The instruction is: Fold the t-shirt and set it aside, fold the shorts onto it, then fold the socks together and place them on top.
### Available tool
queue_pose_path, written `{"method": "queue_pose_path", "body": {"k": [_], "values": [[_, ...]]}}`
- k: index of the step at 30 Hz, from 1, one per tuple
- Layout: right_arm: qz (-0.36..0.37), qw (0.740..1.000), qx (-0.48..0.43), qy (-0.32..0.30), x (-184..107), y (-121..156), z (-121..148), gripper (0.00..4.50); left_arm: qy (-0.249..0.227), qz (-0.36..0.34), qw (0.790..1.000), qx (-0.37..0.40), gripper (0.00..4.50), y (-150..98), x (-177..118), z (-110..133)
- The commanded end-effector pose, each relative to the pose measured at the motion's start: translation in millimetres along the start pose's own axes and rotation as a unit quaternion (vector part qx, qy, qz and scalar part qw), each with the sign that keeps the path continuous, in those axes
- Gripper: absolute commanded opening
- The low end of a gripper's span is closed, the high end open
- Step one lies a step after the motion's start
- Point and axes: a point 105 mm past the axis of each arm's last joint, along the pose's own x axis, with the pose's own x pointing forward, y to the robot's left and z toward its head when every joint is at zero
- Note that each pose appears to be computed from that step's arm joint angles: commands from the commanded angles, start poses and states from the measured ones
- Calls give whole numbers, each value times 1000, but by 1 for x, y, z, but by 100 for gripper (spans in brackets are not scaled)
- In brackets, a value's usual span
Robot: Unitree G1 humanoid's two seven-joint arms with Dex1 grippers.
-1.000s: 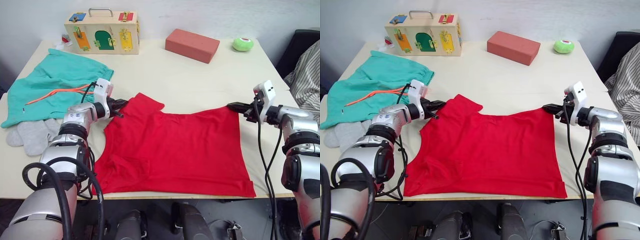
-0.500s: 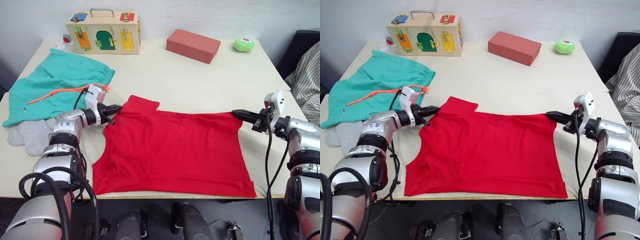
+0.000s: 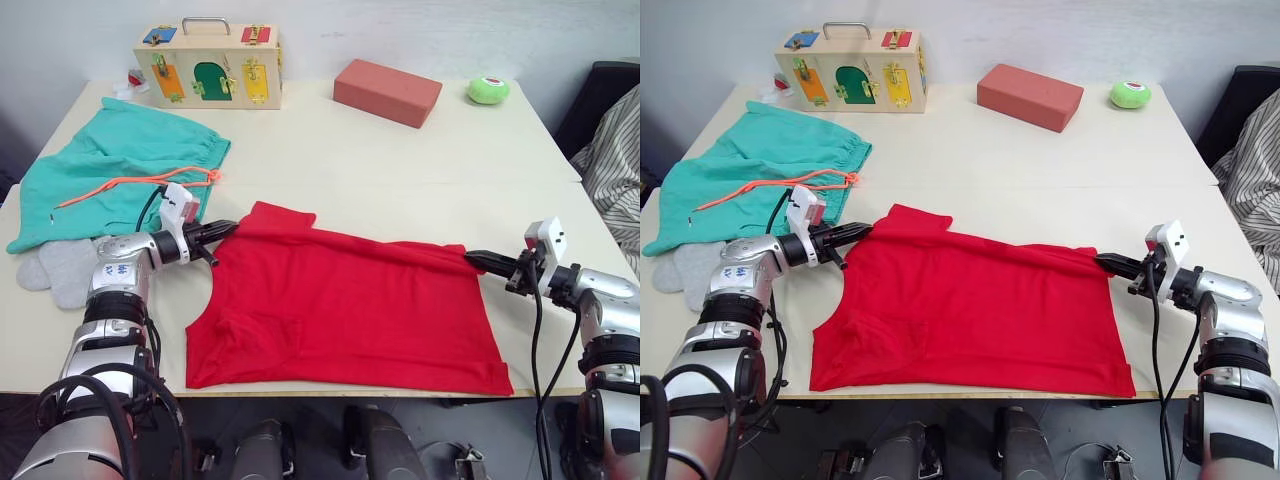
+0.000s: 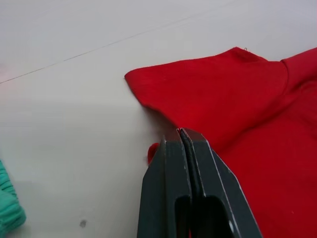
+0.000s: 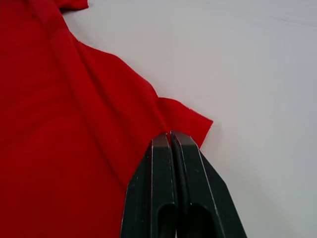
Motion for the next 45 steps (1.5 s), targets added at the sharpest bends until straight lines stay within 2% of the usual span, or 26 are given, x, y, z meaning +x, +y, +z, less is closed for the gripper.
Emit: {"method": "queue_pose_path", "body": {"k": [1, 9, 12, 13, 14, 17, 21, 25, 26, 31, 34, 40, 43, 45], "values": [[-10, 1000, -12, 17, -8, 0, -11, 0, -10, 4, 1000, 24, 1, -2, -11, 6], [-37, 999, -26, 27, -5, -1, -21, 0, 10, 10, 999, 38, 1, -10, -25, -9], [-39, 999, -16, 10, -6, -1, -15, 0, 15, 8, 999, 37, 1, -11, -29, -11], [-36, 999, -27, 6, -7, 0, -12, 43, 18, 4, 999, 27, 40, -12, -31, -11], [-33, 999, -34, 1, -9, 1, -8, 62, 22, -7, 999, 24, 58, -14, -33, -11], [-25, 998, -59, -5, -18, 8, 1, 166, 27, -21, 999, 27, 155, -16, -39, -2], [-17, 994, -108, -9, -38, 24, 17, 308, 40, -46, 998, -35, 285, -18, -47, 18], [-11, 990, -140, -29, -46, 44, 41, 448, 55, -51, 988, -137, 413, -16, -28, 38], [-5, 988, -149, -31, -45, 50, 45, 450, 63, -48, 985, -152, 442, -15, -20, 40], [10, 985, -169, -43, -36, 69, 60, 450, 93, -11, 983, -156, 447, -5, 15, 40], [21, 982, -182, -50, -28, 79, 68, 450, 153, 7, 977, -148, 447, -5, 32, 23], [26, 976, -206, -63, -23, 91, 79, 450, 160, 24, 982, -100, 447, -9, 59, 13], [31, 976, -203, -68, -23, 98, 81, 450, 161, 13, 981, -112, 447, -16, 67, 11], [34, 977, -200, -66, -24, 102, 80, 450, 172, 16, 980, -98, 407, -17, 69, 8]]}}
